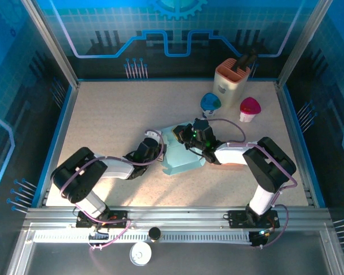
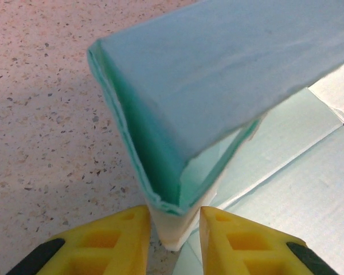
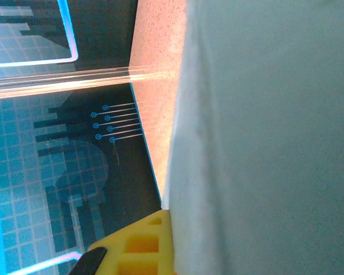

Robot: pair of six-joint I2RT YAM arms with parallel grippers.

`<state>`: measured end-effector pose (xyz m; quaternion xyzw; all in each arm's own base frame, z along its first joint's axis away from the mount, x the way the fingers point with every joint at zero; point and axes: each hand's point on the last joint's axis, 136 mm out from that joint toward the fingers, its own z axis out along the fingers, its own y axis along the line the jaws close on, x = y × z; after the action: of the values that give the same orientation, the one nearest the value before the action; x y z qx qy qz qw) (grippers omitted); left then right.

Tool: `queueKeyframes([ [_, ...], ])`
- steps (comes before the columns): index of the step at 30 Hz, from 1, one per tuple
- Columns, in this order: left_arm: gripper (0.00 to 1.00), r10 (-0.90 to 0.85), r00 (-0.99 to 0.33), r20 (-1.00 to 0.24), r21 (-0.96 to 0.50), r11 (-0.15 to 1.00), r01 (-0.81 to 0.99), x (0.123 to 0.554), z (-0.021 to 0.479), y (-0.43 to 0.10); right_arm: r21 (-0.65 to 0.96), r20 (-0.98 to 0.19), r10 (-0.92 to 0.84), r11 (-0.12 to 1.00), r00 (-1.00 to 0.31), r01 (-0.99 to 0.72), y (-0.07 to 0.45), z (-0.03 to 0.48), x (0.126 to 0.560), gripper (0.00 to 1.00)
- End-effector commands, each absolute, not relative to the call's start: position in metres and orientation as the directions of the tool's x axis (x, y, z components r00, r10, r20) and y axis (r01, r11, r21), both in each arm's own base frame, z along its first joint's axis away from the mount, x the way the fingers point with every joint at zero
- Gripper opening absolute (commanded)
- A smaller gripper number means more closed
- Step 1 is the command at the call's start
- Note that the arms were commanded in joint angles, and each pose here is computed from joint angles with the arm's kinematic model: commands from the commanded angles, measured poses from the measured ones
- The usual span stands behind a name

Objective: Fold the paper box

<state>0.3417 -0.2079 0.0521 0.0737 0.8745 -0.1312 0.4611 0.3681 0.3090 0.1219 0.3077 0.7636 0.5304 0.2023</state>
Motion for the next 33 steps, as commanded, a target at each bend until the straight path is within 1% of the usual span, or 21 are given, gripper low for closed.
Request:
queueKeyframes([
  [1,0.29,-0.009,-0.537,-0.843,-0.166,0.955,0.246,0.349,0.052,-0.208,0.902,0.036,0.702,0.284,-0.711,0.326,0.299,0.100,0.365,0.00],
  [4,0.27,-0.011,-0.533,-0.846,-0.166,0.956,0.243,0.352,0.051,-0.208,0.902,0.038,0.700,0.283,-0.713,0.326,0.300,0.101,0.365,0.00],
  [9,0.28,-0.028,-0.513,-0.858,-0.165,0.961,0.224,0.357,0.053,-0.207,0.899,0.046,0.697,0.284,-0.716,0.334,0.301,0.098,0.363,0.00],
  [16,0.27,-0.045,-0.487,-0.872,-0.167,0.964,0.209,0.363,0.057,-0.207,0.891,0.055,0.699,0.287,-0.713,0.351,0.300,0.094,0.361,0.00],
  [22,0.16,-0.040,-0.485,-0.874,-0.154,0.968,0.198,0.364,0.056,-0.212,0.892,0.058,0.701,0.284,-0.711,0.352,0.301,0.093,0.361,0.00],
  [27,0.11,-0.038,-0.477,-0.878,-0.137,0.975,0.175,0.362,0.058,-0.215,0.893,0.055,0.704,0.283,-0.708,0.351,0.302,0.094,0.361,0.00],
  [29,0.09,-0.031,-0.483,-0.875,-0.120,0.981,0.155,0.362,0.057,-0.214,0.893,0.054,0.705,0.282,-0.707,0.350,0.303,0.094,0.360,0.00],
  [33,0.02,-0.036,-0.485,-0.874,-0.083,0.994,0.076,0.361,0.058,-0.209,0.898,0.059,0.713,0.268,-0.699,0.349,0.303,0.095,0.359,0.00],
])
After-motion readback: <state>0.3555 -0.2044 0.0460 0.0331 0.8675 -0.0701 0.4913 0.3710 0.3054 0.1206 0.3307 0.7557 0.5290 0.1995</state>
